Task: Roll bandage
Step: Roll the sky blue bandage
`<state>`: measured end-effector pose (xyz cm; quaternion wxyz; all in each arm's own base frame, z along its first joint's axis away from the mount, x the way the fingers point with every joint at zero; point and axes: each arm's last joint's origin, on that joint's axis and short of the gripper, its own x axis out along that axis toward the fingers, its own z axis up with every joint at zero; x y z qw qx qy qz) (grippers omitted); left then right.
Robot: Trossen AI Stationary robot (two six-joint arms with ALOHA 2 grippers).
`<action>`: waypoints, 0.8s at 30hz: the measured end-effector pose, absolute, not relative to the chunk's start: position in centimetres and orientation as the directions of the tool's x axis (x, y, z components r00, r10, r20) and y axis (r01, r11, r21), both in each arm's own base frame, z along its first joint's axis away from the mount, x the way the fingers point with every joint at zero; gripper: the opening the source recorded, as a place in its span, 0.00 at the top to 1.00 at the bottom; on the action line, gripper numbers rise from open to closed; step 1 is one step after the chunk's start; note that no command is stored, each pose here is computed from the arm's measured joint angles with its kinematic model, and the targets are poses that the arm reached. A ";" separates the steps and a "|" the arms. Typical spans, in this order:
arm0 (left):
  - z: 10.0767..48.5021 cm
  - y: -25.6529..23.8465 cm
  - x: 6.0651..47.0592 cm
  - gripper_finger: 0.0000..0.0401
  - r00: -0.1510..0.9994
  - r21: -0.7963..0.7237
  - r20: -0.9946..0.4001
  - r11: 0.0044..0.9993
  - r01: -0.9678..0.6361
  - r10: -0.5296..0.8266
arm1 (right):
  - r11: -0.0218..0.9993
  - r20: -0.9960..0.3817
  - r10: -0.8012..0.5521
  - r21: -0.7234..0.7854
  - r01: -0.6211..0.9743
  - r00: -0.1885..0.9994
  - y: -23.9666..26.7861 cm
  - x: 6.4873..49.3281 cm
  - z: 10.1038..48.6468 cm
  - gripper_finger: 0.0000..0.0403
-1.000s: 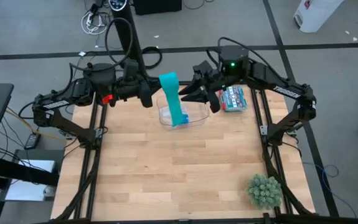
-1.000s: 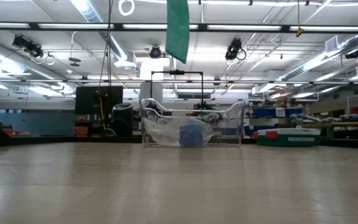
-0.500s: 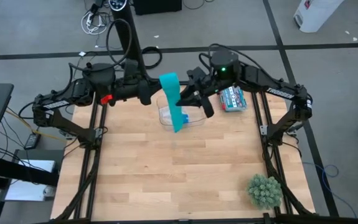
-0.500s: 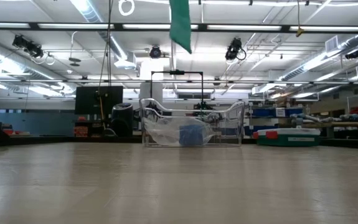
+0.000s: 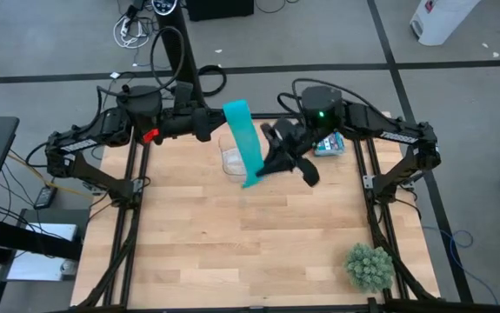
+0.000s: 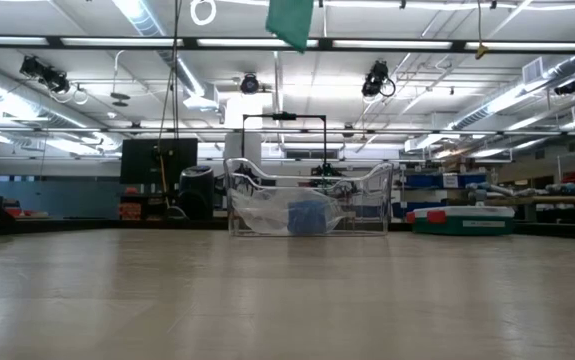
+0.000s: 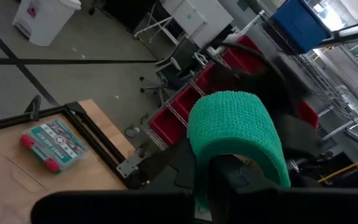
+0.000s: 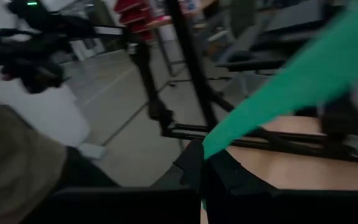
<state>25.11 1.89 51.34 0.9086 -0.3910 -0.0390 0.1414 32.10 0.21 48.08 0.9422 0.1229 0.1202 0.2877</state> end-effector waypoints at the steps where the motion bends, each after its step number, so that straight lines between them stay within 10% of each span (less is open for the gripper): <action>1: 51.3 2.1 25.1 0.95 0.957 -0.722 -0.040 0.654 -0.227 0.288 | 0.798 -0.150 0.580 0.302 -0.521 0.801 0.7 31.9 48.2 1.00; 24: 51.5 6.3 23.7 0.95 0.954 -0.708 -0.044 0.664 -0.238 0.296 | 0.753 -0.121 0.631 0.331 -0.568 0.766 4.5 28.8 50.1 1.00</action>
